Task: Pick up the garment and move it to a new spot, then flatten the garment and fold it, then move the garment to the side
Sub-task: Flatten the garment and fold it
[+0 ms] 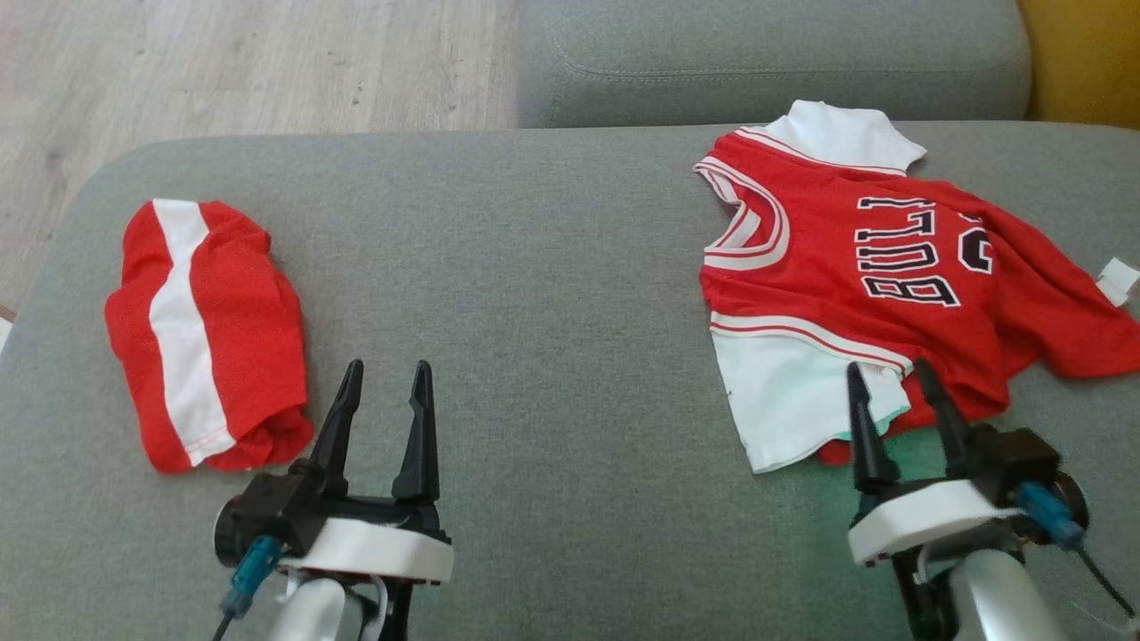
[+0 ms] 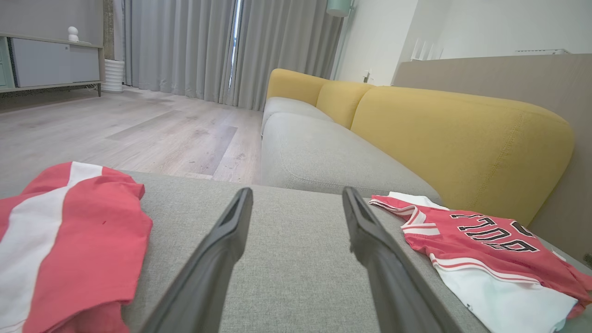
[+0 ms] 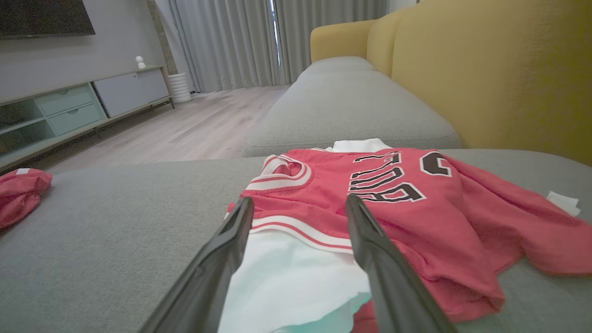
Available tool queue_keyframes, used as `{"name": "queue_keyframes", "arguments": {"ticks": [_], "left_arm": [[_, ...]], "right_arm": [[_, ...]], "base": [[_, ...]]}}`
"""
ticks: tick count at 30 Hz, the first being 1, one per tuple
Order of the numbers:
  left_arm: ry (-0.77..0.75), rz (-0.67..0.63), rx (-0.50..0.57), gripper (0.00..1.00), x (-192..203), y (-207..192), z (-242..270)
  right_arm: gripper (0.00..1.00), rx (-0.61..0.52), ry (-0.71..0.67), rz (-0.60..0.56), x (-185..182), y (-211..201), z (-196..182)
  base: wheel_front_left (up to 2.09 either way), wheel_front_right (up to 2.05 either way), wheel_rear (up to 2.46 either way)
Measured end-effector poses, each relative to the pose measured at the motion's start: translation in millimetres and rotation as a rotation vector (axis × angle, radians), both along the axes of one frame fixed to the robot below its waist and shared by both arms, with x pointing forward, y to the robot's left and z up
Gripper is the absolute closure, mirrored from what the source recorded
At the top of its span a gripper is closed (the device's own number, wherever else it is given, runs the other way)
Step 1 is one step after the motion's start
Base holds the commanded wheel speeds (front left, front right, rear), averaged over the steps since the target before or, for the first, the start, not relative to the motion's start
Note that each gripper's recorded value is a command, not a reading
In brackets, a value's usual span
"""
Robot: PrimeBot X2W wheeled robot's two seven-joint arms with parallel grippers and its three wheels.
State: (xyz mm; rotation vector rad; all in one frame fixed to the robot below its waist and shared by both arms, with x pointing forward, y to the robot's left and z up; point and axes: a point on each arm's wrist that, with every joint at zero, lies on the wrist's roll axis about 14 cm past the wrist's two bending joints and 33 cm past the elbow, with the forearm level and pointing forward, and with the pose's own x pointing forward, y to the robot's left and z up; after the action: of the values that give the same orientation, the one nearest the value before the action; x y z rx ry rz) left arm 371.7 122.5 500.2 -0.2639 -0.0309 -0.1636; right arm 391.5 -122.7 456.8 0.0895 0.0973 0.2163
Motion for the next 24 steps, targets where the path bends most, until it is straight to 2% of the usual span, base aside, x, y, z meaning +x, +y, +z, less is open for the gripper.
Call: {"name": "queue_keyframes", "arguments": {"ticks": [9,19,24], "left_arm": [[0.006,0.022,0.001,0.00,-3,7,-2],[0.024,0.043,0.003,0.00,-5,14,-8],[0.038,0.046,0.004,0.00,-4,15,-12]], "right_arm": [[0.00,-0.111,0.142,0.162,-8,42,-30],[0.00,-0.187,0.322,0.244,-27,57,-75],[0.00,-0.214,0.367,0.282,-30,65,-88]], "base": [[0.00,0.00,0.00],[0.00,0.00,0.00],[0.00,0.00,0.00]]}}
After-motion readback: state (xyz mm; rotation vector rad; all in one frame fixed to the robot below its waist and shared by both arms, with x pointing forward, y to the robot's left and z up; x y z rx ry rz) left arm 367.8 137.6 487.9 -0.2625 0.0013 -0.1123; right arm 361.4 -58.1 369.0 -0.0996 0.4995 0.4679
